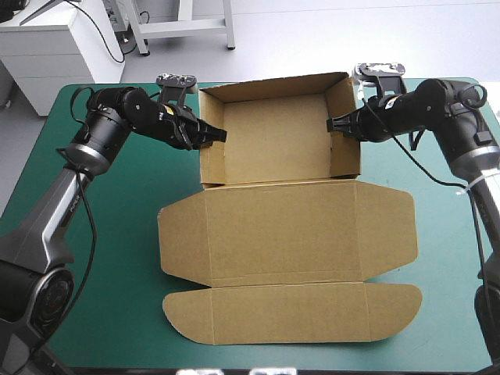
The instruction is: Fold the box
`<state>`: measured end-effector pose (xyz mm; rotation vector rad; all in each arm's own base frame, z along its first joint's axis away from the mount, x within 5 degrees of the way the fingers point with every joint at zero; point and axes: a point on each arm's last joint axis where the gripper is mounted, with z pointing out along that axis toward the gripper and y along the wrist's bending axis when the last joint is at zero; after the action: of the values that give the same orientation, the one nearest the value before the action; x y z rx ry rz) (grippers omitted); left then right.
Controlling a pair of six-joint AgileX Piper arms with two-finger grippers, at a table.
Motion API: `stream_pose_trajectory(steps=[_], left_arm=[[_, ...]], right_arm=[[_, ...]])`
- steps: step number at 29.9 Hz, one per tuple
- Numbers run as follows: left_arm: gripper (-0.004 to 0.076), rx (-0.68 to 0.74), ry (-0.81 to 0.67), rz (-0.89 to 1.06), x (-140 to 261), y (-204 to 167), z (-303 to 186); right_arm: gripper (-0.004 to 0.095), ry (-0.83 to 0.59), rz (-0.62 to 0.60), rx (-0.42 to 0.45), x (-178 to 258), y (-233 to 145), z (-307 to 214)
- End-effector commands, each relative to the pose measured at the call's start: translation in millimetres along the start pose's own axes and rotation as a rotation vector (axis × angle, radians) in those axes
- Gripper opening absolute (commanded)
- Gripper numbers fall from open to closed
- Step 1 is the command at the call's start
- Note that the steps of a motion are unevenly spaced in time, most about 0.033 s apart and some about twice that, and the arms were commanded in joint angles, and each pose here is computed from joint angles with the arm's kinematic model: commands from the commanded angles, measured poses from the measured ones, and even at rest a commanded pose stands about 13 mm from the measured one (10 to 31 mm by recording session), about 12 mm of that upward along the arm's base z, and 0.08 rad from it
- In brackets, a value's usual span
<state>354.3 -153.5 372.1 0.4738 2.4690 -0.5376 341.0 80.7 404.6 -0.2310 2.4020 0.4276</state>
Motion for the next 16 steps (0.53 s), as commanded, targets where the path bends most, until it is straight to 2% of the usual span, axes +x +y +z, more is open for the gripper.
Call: stream_pose_trajectory(steps=[1,5,9,14,16], left_arm=[[0.0207,0.113,-0.07,-0.003,-5.0,-24.7,-25.9],[0.0295,0.083,-0.084,-0.064,-6.5,-21.7,-25.7],[0.0298,0.079,-0.133,-0.116,-11.1,-20.9,-26.2],[0.0277,0.076,-0.133,-0.114,-11.1,-20.6,-26.2],[0.0189,0.076,-0.133,-0.114,-11.1,-20.6,-26.2]], right_arm=[[-0.0018,-0.172,0.047,-0.183,-15.1,26.9,-27.9],[-0.0018,-0.174,0.052,-0.187,-15.4,27.2,-28.0],[-0.0018,-0.201,0.072,-0.211,-17.9,29.1,-28.9],[-0.0018,-0.222,0.077,-0.217,-19.8,29.4,-29.4],[-0.0018,-0.224,0.073,-0.216,-20.0,29.4,-29.4]])
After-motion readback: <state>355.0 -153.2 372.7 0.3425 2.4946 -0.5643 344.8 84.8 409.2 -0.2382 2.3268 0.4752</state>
